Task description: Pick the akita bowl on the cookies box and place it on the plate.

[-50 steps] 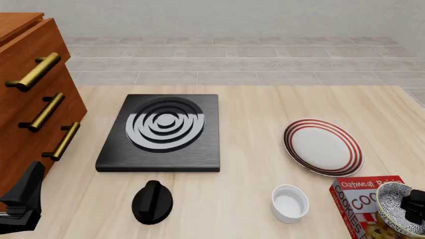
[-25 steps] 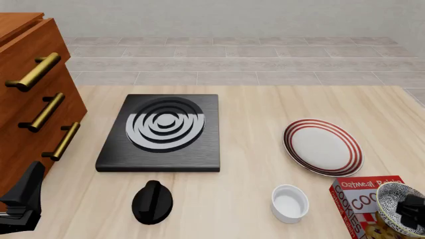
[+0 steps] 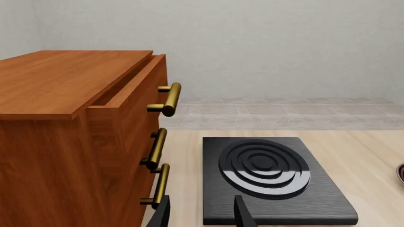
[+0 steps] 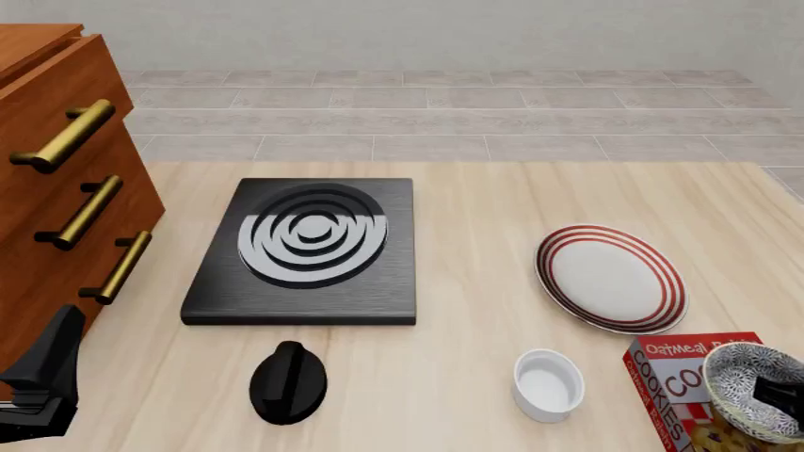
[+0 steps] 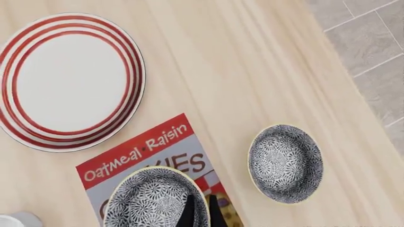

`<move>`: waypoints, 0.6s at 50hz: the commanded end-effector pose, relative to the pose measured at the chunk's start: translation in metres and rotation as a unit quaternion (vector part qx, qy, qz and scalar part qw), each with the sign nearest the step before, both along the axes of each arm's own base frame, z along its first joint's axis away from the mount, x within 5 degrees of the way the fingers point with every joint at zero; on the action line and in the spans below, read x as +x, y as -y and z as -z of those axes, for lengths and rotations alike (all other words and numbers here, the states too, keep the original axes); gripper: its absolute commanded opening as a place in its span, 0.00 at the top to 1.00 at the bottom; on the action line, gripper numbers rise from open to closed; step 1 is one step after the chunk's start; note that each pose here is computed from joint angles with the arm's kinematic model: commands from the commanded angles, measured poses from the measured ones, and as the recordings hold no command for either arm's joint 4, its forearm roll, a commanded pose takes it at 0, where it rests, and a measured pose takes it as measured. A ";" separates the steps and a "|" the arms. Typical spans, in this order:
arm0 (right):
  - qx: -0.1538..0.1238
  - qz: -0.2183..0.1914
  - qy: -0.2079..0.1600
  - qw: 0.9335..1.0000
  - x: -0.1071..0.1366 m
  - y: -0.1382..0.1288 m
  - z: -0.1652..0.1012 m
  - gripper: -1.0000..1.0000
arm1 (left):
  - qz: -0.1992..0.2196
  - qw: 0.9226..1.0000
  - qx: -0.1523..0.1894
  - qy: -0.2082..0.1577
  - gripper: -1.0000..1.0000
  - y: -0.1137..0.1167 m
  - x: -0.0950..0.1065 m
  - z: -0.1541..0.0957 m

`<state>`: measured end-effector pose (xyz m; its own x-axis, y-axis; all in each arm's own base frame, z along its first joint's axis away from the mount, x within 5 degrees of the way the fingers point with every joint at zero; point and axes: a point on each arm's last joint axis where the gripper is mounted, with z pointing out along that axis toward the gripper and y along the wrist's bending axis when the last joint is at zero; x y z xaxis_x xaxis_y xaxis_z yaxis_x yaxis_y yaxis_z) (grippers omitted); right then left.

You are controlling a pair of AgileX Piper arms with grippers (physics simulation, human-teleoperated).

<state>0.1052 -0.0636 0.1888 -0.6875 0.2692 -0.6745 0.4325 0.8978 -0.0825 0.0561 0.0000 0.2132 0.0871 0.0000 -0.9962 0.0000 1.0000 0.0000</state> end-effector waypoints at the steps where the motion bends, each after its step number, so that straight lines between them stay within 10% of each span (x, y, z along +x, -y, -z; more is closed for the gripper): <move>1: -0.001 0.000 0.007 1.000 -0.004 -0.004 -0.009 1.00 | 0.000 1.000 0.000 0.000 0.00 0.000 0.000 0.000; 30: 0.052 -0.045 0.110 0.992 -0.025 -0.041 -0.081 1.00 | 0.000 1.000 0.000 0.000 0.00 0.000 0.000 0.000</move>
